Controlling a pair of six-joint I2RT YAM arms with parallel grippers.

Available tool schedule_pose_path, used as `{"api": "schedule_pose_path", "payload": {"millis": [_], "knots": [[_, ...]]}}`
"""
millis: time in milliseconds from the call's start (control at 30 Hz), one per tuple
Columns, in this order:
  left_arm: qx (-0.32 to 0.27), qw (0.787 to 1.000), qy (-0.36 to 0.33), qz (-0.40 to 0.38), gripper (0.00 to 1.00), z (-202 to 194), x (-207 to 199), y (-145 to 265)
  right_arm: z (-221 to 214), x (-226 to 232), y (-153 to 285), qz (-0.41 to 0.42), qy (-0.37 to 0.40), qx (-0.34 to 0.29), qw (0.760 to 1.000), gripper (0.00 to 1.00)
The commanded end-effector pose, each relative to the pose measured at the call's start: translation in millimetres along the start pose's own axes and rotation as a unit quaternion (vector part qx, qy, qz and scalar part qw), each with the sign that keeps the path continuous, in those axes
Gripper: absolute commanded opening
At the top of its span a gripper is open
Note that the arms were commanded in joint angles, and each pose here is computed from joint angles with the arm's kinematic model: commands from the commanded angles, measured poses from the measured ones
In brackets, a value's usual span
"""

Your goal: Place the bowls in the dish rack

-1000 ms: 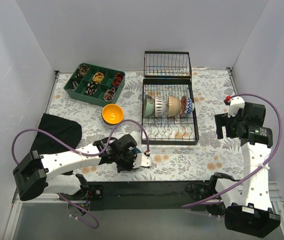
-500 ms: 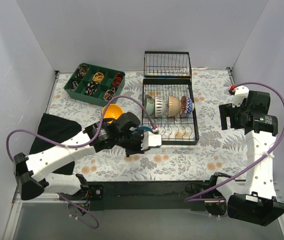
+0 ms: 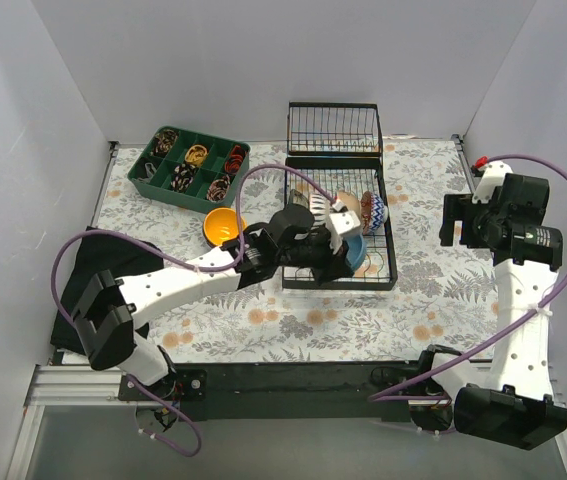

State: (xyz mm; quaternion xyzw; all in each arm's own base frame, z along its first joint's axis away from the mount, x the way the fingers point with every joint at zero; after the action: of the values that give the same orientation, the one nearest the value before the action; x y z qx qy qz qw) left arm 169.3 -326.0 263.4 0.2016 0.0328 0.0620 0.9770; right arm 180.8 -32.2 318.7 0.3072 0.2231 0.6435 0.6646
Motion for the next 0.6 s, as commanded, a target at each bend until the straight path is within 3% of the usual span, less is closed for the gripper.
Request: {"api": "schedule_pose_path", "payload": {"millis": [0, 67, 167, 333, 567], "knots": [[-0.206, 0.972, 0.107, 0.042, 0.0, 53.7, 11.5, -16.0, 19.8, 0.7, 12.2, -0.009, -0.005, -0.041, 0.999, 0.89], [-0.254, 0.958, 0.128, 0.035, 0.0, 59.8, 15.9, -22.6, 19.1, -2.4, 8.6, -0.021, -0.002, -0.034, 0.999, 0.89], [-0.28, 0.936, 0.212, 0.015, 0.0, 54.8, 24.8, -36.7, 21.0, -5.2, 4.6, -0.033, 0.001, -0.025, 0.999, 0.89], [-0.274, 0.909, 0.312, -0.026, 0.0, 41.0, 31.0, -61.3, 17.0, -8.6, -7.7, -0.038, 0.004, 0.003, 0.999, 0.89], [-0.261, 0.884, 0.384, -0.061, 0.0, 29.1, 40.9, -93.5, 12.7, -11.3, -11.7, -0.047, 0.014, 0.019, 0.999, 0.89]]}}
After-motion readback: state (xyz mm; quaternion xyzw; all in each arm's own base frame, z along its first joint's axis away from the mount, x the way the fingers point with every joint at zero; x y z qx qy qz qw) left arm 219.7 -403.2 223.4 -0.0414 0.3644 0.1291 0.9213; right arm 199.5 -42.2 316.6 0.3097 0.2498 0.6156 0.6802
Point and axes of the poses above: each gripper's point midway between its finger pads, its own y axis back along the fingers, its own x axis along the line the jaws close on, z = x × y, the point moved 10 cm from there along y, back along the fingers, and after that the axes turned 9 degrees about -y, right-handed, at the moved point
